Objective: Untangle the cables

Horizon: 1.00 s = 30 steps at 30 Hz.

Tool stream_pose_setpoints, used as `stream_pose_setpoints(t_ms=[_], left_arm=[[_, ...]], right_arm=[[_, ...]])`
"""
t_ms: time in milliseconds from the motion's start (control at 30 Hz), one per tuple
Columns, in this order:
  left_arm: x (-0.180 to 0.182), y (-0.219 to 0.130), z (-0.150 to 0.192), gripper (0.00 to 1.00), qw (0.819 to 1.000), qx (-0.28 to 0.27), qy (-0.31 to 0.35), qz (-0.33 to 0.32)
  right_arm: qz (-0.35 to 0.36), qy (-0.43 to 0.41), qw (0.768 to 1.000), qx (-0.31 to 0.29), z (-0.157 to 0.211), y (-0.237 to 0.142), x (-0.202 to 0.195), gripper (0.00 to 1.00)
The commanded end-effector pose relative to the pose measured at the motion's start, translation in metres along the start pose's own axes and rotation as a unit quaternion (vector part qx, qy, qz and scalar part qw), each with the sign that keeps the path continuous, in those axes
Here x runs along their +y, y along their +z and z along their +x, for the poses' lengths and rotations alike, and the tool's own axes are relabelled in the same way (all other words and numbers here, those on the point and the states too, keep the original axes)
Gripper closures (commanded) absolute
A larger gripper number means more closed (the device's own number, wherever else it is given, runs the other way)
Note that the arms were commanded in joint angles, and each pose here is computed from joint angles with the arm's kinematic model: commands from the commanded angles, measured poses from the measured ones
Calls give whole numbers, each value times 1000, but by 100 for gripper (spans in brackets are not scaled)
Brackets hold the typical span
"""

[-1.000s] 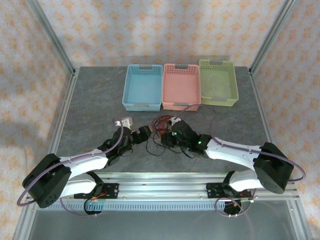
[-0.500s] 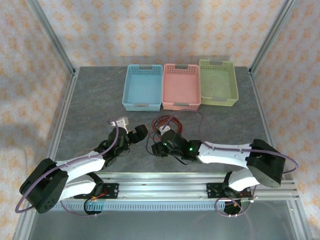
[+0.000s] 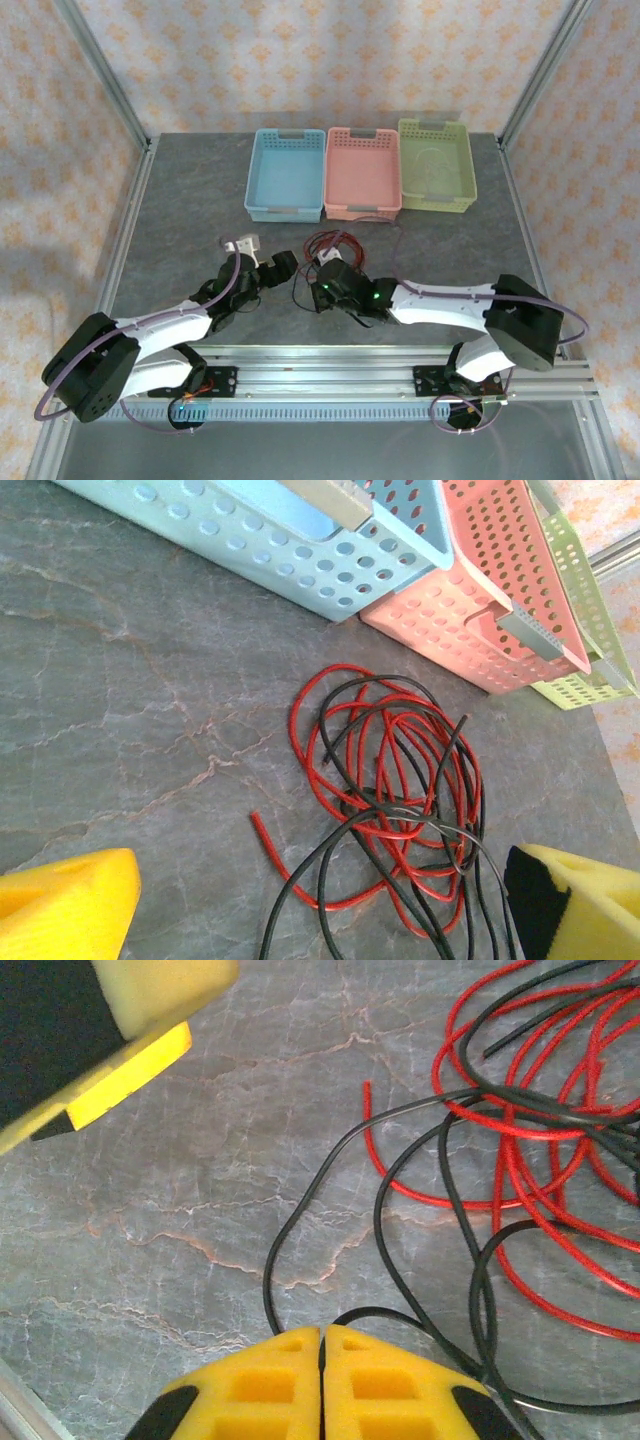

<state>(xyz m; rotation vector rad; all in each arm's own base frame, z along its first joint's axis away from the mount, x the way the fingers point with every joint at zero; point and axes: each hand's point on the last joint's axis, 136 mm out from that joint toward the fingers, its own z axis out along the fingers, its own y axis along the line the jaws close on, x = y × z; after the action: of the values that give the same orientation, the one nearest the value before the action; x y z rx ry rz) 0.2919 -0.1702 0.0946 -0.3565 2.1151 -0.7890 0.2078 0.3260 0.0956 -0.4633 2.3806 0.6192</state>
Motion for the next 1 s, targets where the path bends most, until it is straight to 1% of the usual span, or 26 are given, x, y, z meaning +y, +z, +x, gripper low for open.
stream_pose_setpoints(t_ms=[0, 33, 133, 267, 400, 533, 633, 800, 833, 967], left_arm=[[-17, 4, -15, 5, 1000, -12, 14, 21], [-18, 4, -15, 5, 1000, -12, 15, 23], [-24, 5, -17, 5, 999, -13, 20, 32], [-43, 5, -20, 4, 997, -9, 39, 70], [-70, 3, -25, 4, 990, -5, 69, 121], [-84, 4, -27, 4, 986, 3, 90, 143], [-93, 6, -24, 4, 982, 15, 98, 164], [-118, 8, -20, 5, 971, 36, 106, 210], [-123, 9, -19, 5, 968, 37, 122, 216], [-141, 15, -13, 5, 960, 52, 138, 238]], right_arm=[[13, 31, 998, -59, -34, -22, 2, 98], [15, 36, 997, -68, -39, -25, 2, 99], [26, 52, 995, -83, -52, -34, -4, 100], [31, 91, 990, -105, -70, -47, -21, 100], [15, 147, 980, -133, -91, -64, -39, 100], [-5, 205, 966, -159, -109, -79, -59, 100], [-21, 243, 956, -165, -117, -82, -71, 100], [-52, 260, 949, -168, -130, -86, -75, 100], [-58, 260, 949, -169, -132, -87, -75, 100], [-76, 258, 948, -168, -139, -91, -71, 100]])
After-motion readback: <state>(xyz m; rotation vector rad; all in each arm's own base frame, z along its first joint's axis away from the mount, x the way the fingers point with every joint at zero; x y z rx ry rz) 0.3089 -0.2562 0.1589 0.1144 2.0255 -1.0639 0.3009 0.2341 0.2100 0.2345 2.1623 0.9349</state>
